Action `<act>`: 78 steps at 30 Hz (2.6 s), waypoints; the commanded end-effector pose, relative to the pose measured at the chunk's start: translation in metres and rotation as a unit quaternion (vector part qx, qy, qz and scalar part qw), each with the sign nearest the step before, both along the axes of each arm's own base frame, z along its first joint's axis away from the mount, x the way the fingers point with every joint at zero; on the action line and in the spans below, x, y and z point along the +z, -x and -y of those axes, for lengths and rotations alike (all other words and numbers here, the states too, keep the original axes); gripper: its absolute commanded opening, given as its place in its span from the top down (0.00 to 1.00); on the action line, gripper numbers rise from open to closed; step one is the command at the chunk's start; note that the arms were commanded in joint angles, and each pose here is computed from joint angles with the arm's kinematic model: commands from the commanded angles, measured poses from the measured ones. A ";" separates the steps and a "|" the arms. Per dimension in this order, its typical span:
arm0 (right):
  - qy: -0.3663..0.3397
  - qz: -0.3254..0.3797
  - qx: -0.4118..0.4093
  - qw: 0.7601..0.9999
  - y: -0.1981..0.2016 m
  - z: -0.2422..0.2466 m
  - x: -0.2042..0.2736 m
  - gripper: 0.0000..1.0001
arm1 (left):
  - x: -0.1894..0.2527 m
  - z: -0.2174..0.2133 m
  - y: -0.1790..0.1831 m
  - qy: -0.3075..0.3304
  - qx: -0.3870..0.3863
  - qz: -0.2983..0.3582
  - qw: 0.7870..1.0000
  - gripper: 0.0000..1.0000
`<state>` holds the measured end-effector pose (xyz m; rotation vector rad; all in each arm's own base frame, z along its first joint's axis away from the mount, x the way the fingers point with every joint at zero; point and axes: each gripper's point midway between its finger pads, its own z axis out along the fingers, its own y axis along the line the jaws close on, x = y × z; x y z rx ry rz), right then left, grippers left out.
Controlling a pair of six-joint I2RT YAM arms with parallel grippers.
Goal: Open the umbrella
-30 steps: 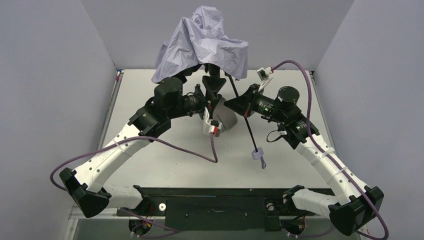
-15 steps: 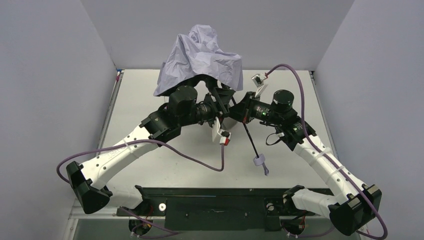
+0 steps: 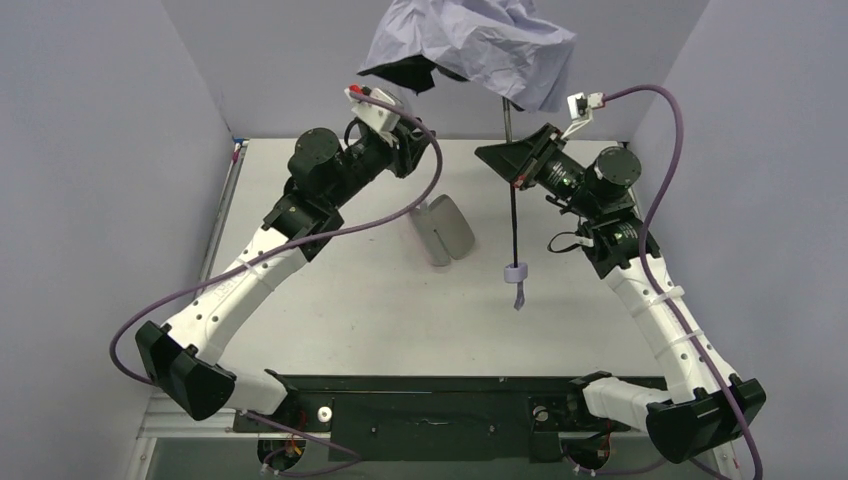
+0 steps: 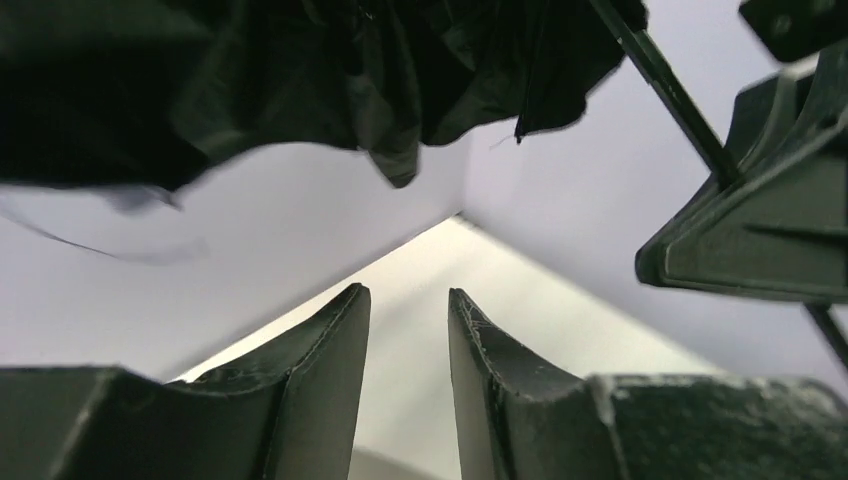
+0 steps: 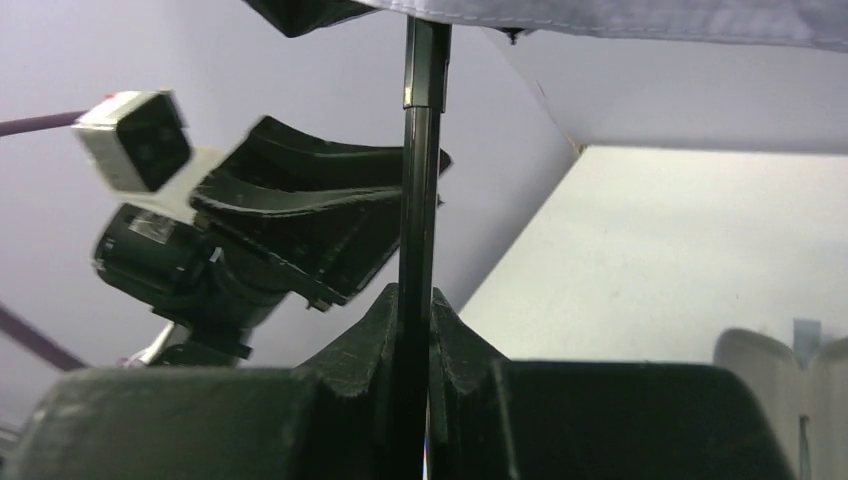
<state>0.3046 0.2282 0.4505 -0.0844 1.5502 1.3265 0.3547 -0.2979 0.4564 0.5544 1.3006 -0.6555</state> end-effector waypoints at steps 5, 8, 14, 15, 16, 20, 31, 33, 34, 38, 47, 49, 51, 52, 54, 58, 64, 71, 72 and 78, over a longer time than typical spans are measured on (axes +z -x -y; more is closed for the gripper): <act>-0.064 0.120 -0.013 0.991 0.020 0.003 0.087 1.00 | 0.114 0.035 0.011 0.272 -0.117 -0.021 0.955 0.66; -0.060 0.122 -0.007 0.991 0.021 -0.005 0.087 1.00 | 0.126 0.050 0.007 0.293 -0.135 -0.011 0.946 0.65; -0.050 0.128 0.015 0.990 0.029 -0.020 0.079 1.00 | 0.153 0.065 -0.003 0.336 -0.149 -0.010 0.930 0.65; -0.048 0.128 0.019 0.990 0.030 -0.022 0.075 1.00 | 0.160 0.064 -0.001 0.342 -0.154 -0.007 0.927 0.65; -0.046 0.131 0.023 0.990 0.032 -0.024 0.074 1.00 | 0.158 0.068 -0.004 0.342 -0.154 -0.010 0.927 0.65; -0.036 0.154 0.041 0.987 0.043 -0.031 0.073 1.00 | 0.158 0.068 -0.013 0.362 -0.144 -0.033 0.920 0.65; 0.030 0.188 0.038 0.981 0.062 -0.044 0.025 1.00 | 0.167 0.064 -0.030 0.398 -0.130 -0.050 0.907 0.63; 0.047 0.188 0.040 0.980 0.067 -0.046 0.013 1.00 | 0.170 0.059 -0.036 0.400 -0.119 -0.042 0.908 0.69; 0.057 0.180 0.043 0.981 0.068 -0.048 0.002 1.00 | 0.173 0.055 -0.038 0.402 -0.111 -0.036 0.908 0.73; 0.087 0.164 0.052 0.981 0.074 -0.050 -0.032 1.00 | 0.191 0.036 -0.047 0.408 -0.082 0.002 0.909 0.76; 0.120 0.152 0.079 0.978 0.086 -0.057 -0.068 1.00 | 0.205 0.026 -0.043 0.347 -0.059 0.085 0.932 1.00; 0.114 0.158 0.064 0.979 0.081 -0.052 -0.055 1.00 | 0.186 0.031 -0.045 0.319 -0.056 0.072 0.943 1.00; 0.104 0.156 0.054 0.981 0.075 -0.047 -0.036 0.99 | 0.161 0.036 -0.046 0.290 -0.061 0.033 0.954 1.00; 0.103 0.153 0.047 0.982 0.068 -0.043 -0.031 0.76 | 0.160 0.032 -0.041 0.287 -0.063 0.022 0.956 1.00; 0.105 0.170 0.040 0.979 0.066 -0.034 -0.011 0.43 | 0.120 0.034 -0.049 0.267 -0.061 -0.042 0.961 1.00; 0.137 0.248 0.008 0.959 0.076 -0.010 0.024 0.22 | 0.090 0.027 -0.042 0.262 -0.082 -0.117 0.954 1.00; 0.254 0.348 -0.038 0.901 0.084 0.017 0.033 0.19 | 0.067 0.016 -0.034 0.286 -0.081 -0.219 0.929 1.00; 0.491 0.522 -0.025 0.697 0.080 0.017 -0.017 0.21 | 0.051 0.020 -0.013 0.323 -0.073 -0.326 0.885 1.00; 0.498 0.537 -0.028 0.680 0.080 0.011 -0.018 0.21 | 0.043 0.022 -0.012 0.321 -0.064 -0.347 0.879 1.00; 0.518 0.652 -0.013 0.554 0.086 -0.032 -0.018 0.29 | 0.024 0.037 0.005 0.310 -0.052 -0.391 0.865 1.00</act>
